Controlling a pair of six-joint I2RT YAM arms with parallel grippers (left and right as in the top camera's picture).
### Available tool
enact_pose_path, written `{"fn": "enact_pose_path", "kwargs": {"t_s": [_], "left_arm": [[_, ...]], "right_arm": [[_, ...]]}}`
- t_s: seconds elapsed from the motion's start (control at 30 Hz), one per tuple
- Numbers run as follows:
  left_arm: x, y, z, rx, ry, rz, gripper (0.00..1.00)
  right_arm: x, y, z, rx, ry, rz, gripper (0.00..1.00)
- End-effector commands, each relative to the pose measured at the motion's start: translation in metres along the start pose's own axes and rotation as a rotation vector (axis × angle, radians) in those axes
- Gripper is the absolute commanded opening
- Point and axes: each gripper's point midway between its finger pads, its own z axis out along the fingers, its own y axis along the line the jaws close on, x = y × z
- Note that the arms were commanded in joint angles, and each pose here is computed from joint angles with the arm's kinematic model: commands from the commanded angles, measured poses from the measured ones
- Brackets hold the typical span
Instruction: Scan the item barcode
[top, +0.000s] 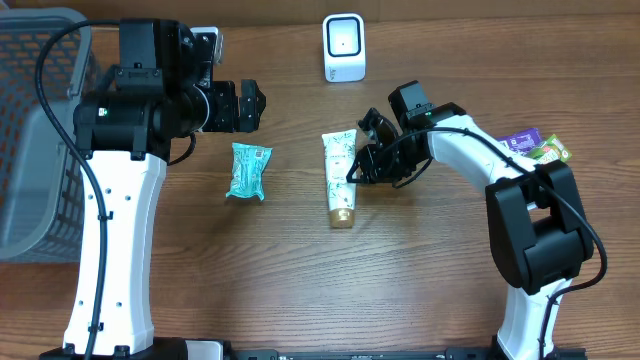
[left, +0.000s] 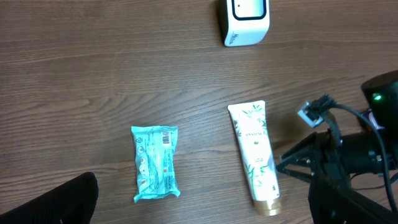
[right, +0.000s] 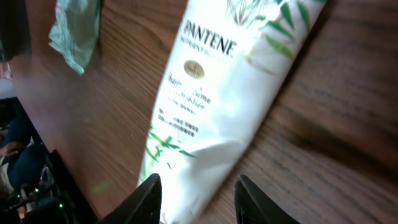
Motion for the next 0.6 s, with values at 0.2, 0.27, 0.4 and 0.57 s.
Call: {"fn": "enact_pose_path", "kwargs": {"t_s": [0.2, 0.27, 0.4, 0.57], "left_arm": [[-0.003, -0.001, 0.0, 0.006, -0.005, -0.012, 1.0], [-0.003, -0.001, 0.0, 0.006, -0.005, -0.012, 1.0], [-0.003, -0.001, 0.0, 0.006, -0.005, -0.012, 1.0], [-0.003, -0.001, 0.0, 0.006, -0.005, -0.012, 1.0]], "right_arm": [[-0.022, 0.013, -0.021, 0.153, -0.042, -0.044, 0.66], [-0.03, 0.024, -0.021, 0.301, -0.057, -0.088, 0.82], [-0.025, 0.031, 0.0, 0.507, -0.078, -0.128, 1.0], [-0.014, 0.02, 0.028, 0.795, -0.085, -0.207, 1.0]]}}
